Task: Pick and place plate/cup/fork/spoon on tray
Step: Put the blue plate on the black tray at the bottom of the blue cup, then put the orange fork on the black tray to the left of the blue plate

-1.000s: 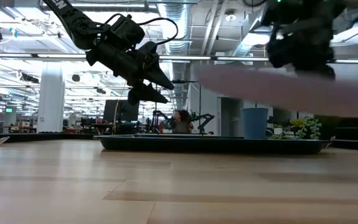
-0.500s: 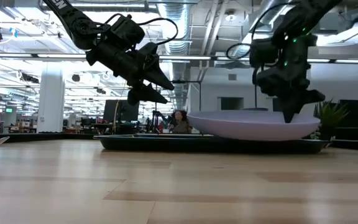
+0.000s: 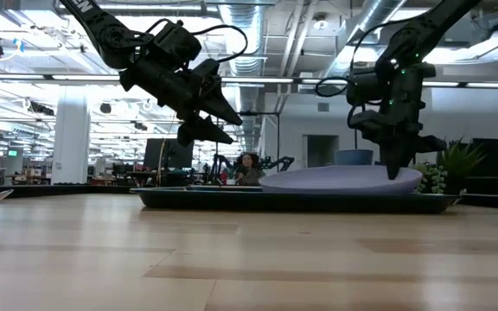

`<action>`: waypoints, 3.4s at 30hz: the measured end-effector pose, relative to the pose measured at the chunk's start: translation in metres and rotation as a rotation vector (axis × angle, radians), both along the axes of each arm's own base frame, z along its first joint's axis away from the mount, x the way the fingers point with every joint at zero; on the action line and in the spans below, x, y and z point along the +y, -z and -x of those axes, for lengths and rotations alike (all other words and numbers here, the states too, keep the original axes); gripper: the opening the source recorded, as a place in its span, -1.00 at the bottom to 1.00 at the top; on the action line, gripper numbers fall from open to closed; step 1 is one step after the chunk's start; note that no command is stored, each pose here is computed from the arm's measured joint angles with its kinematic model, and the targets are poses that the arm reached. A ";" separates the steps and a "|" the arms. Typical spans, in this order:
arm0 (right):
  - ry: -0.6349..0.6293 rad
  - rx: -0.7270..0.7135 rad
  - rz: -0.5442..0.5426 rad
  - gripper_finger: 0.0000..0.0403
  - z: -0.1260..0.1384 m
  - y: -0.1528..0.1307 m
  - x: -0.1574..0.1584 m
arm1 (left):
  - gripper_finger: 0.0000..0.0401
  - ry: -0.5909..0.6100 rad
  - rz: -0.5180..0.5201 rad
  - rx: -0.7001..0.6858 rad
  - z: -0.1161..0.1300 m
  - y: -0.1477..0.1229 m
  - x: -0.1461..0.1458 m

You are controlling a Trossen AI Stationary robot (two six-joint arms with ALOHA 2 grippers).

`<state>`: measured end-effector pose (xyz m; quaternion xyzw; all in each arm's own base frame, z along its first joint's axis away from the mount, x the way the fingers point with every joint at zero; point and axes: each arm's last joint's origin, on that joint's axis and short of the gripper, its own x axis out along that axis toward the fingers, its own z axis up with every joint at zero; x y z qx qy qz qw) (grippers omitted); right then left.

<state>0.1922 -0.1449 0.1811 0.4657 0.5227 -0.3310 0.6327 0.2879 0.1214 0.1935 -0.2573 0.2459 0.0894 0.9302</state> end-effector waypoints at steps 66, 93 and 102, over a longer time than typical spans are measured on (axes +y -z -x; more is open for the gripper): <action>-0.221 -0.226 0.165 -0.09 0.018 -0.074 0.083 | 0.25 -0.210 0.573 0.640 0.165 0.024 -0.226; -0.216 -0.218 0.179 -0.13 0.018 -0.074 0.082 | 0.12 -0.250 0.567 0.652 0.151 0.046 -0.247; -0.218 -0.219 0.180 -0.14 0.018 -0.074 0.082 | -0.22 -0.246 0.576 0.652 0.144 0.055 -0.253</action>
